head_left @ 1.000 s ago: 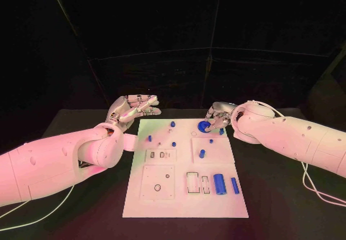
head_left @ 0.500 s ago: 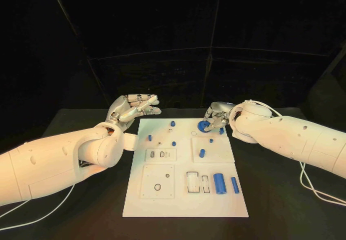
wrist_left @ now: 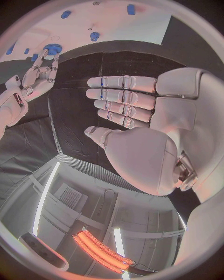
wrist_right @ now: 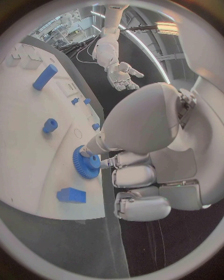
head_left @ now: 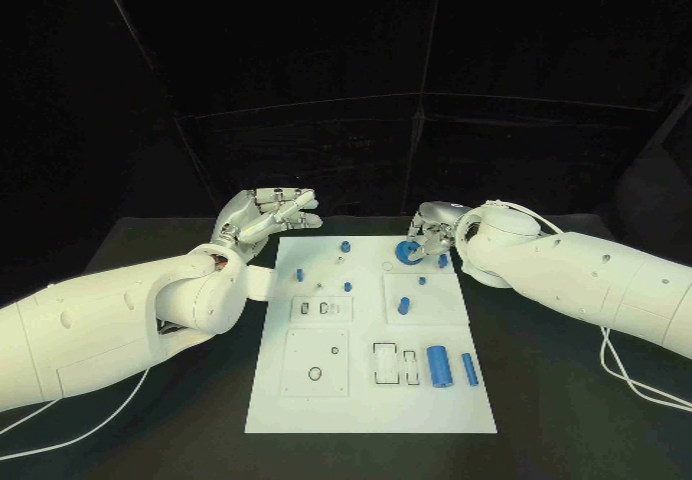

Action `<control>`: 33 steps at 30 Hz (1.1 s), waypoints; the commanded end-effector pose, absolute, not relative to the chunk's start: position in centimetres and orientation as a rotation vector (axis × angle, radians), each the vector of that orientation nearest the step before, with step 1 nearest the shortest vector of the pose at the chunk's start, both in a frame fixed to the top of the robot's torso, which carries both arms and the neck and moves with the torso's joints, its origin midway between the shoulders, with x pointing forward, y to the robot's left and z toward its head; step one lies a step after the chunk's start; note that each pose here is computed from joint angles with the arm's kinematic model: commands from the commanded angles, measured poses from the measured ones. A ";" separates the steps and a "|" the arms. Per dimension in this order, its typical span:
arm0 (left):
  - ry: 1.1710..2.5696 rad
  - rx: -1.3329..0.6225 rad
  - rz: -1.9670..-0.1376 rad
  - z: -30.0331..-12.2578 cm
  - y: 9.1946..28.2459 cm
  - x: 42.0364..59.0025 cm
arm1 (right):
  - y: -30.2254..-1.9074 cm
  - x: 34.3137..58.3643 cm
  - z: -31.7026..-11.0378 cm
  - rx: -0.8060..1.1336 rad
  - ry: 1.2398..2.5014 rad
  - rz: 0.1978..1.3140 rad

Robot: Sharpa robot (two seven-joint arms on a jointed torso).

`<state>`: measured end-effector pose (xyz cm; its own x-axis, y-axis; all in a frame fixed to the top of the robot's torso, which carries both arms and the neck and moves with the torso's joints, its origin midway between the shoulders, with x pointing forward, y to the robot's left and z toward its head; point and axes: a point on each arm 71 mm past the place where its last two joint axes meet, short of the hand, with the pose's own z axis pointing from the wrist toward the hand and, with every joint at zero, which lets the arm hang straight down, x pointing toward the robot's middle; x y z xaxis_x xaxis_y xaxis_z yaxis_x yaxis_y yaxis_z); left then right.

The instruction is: Assemble the parts on the task board

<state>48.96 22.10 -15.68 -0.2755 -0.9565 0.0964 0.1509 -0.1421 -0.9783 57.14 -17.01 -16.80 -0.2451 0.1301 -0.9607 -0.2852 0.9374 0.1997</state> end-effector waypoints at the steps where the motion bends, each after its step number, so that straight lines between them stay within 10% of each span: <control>1: 1.216 -1.017 -1.590 -15.5 22.0 48.9 | -17.0 57.0 -16.2 -0.154 1.663 0.348; 33: 1.222 -1.018 -1.594 -15.6 21.6 49.0 | -6.3 54.5 -15.6 -0.282 1.582 0.524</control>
